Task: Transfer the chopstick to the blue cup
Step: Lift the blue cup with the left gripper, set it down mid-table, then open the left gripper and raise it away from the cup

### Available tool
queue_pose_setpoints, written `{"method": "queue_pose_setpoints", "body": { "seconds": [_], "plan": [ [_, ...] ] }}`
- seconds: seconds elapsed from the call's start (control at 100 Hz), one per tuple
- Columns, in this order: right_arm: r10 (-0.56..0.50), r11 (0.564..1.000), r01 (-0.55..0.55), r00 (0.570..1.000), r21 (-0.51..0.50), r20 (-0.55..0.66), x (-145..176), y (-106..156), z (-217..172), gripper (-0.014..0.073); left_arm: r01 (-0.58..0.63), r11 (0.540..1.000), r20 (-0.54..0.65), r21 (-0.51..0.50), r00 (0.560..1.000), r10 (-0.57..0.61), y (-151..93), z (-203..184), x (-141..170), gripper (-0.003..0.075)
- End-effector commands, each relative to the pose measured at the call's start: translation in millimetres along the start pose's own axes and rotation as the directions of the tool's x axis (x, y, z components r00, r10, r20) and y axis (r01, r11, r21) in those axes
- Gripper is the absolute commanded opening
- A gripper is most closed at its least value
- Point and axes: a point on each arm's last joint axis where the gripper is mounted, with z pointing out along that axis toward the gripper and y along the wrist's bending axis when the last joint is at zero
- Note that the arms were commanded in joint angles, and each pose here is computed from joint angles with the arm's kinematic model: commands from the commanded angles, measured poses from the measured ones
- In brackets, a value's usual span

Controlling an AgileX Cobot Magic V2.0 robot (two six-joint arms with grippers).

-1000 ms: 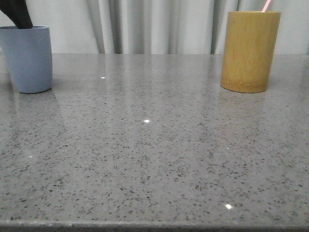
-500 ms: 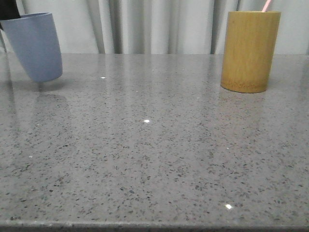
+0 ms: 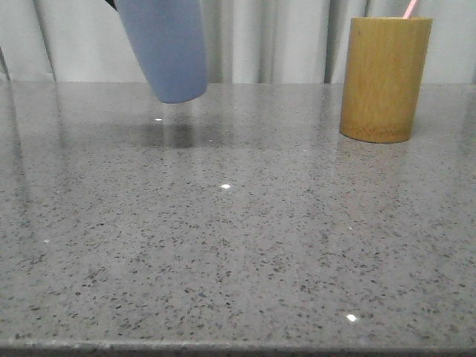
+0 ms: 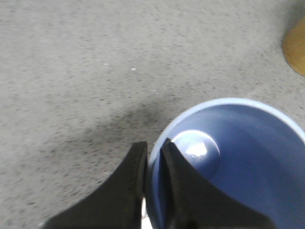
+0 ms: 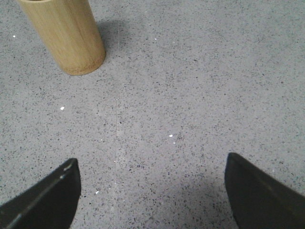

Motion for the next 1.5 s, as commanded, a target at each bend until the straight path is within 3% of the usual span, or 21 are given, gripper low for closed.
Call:
{"method": "queue_pose_setpoints", "body": {
  "seconds": [0.0, 0.35, 0.69, 0.83, 1.01, 1.08, 1.32, 1.49],
  "plan": [
    [-0.001, 1.000, 0.002, 0.996, -0.007, 0.094, -14.9, 1.7, -4.5, 0.0615, -0.014, 0.999, 0.092, 0.037, 0.996, 0.011, -17.3, -14.5, -11.8, -0.0019],
    [-0.001, 1.000, 0.002, 0.996, -0.007, 0.093, -14.8, 1.7, -4.5, 0.0615, -0.035, 0.998, 0.008, 0.051, 0.999, 0.034, -27.0, 25.3, -6.8, -0.0019],
    [-0.001, 1.000, 0.002, 0.996, -0.007, 0.094, -14.9, 1.7, -4.5, 0.0615, -0.041, 0.997, -0.002, 0.059, 0.999, 0.042, -31.4, 25.4, -5.5, -0.0012],
    [-0.001, 1.000, 0.002, 0.996, -0.007, 0.094, -14.9, 1.7, -4.5, 0.0615, -0.051, 0.997, -0.003, 0.065, 0.999, 0.051, -35.3, 25.7, -4.9, 0.0100],
    [-0.001, 1.000, 0.002, 0.996, -0.007, 0.094, -14.9, 1.7, -4.5, 0.0615, -0.053, 0.996, -0.002, 0.067, 0.999, 0.053, -36.4, 25.6, -4.9, 0.0370],
    [-0.001, 1.000, 0.002, 0.996, -0.007, 0.094, -14.9, 1.7, -4.5, 0.0615, -0.048, 0.996, 0.007, 0.074, 0.999, 0.048, -37.5, 23.4, -7.1, 0.0436],
    [-0.002, 1.000, 0.002, 0.996, -0.006, 0.094, -14.9, 1.7, -4.5, 0.0615, -0.049, 0.994, 0.030, 0.098, 0.998, 0.047, -42.5, 7.1, -17.5, 0.0467],
    [-0.002, 1.000, 0.002, 0.996, -0.006, 0.094, -14.9, 1.7, -4.5, 0.0615, -0.053, 0.993, -0.019, 0.106, 0.998, 0.055, -44.6, -3.5, -17.2, 0.0464]
  ]
}}
